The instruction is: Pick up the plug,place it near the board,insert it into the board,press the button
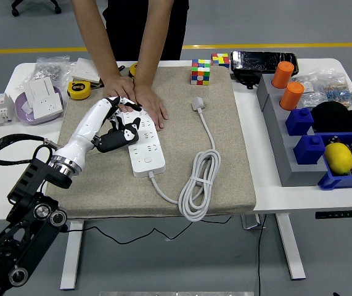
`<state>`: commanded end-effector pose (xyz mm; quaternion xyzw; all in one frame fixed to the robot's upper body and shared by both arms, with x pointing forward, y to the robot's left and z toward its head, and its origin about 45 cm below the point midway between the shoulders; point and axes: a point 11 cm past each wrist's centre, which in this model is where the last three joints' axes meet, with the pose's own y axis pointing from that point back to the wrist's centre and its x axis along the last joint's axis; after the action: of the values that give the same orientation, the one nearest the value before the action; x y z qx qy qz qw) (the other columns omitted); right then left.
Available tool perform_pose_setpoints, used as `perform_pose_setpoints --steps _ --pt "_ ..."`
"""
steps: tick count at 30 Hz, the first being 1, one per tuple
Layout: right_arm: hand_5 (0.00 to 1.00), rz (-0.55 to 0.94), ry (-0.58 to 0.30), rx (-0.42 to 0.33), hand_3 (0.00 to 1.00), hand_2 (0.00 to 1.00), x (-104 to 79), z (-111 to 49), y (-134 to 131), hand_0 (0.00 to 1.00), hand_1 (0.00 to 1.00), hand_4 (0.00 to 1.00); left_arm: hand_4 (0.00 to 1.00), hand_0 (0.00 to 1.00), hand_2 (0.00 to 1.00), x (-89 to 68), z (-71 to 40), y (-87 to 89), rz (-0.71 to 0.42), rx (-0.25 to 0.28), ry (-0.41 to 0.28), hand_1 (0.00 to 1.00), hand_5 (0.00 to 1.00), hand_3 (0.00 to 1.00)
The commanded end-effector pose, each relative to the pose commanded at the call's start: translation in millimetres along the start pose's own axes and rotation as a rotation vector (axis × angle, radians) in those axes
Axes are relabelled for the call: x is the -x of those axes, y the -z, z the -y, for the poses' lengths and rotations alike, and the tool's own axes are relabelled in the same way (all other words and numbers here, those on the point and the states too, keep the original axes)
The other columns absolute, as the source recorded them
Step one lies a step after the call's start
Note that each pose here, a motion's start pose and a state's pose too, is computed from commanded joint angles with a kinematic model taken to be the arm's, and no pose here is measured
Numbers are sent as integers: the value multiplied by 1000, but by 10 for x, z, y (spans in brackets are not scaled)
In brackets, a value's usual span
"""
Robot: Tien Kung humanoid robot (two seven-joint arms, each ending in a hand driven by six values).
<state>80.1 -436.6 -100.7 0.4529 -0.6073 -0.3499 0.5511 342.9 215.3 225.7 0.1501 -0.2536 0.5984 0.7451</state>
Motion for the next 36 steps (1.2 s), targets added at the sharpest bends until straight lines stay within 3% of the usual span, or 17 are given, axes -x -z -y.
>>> perform_pose_setpoints --steps 5,6,8,17,18,23,24,29,30,35,36 --pt "972 -3 0 -2 769 741 -1 0 7 810 747 998 998 912 901 -54 -44 118 -166 -23 -30 956 538 850" --pt "971 -3 0 -2 769 742 -1 0 6 810 747 998 998 998 998 -62 -54 141 -193 -29 -38 998 597 998" --pt "971 -5 0 0 769 742 -5 0 2 810 747 998 998 998 998 -73 -65 166 -210 -38 -46 998 597 998" --pt "970 -7 -1 2 769 742 -6 0 -10 810 747 998 998 998 998 -2 -84 225 -165 -71 -6 998 598 998" --pt "969 -8 0 2 769 742 -4 0 -13 809 747 998 998 906 873 13 -85 233 -150 -79 6 941 519 995" --pt "969 -10 0 6 769 742 -6 0 -29 809 747 998 998 906 873 146 -79 268 -5 -130 121 941 519 995" --pt "969 -9 -1 6 769 741 -8 0 -28 810 747 998 855 411 453 185 -75 275 23 -137 147 404 228 929" --pt "969 -8 -2 -1 769 741 -14 0 5 810 747 998 855 411 453 358 -27 279 173 -159 231 404 228 929" --pt "967 -7 -1 -1 769 742 -13 0 6 810 747 998 582 211 168 380 -17 276 193 -160 240 76 6 812" --pt "967 -6 -2 1 769 742 -16 0 -2 810 747 998 582 211 168 477 23 292 294 -182 302 76 6 812" --pt "967 -6 -2 2 769 741 -18 0 -3 810 746 998 549 175 153 504 24 297 308 -187 320 48 3 743"
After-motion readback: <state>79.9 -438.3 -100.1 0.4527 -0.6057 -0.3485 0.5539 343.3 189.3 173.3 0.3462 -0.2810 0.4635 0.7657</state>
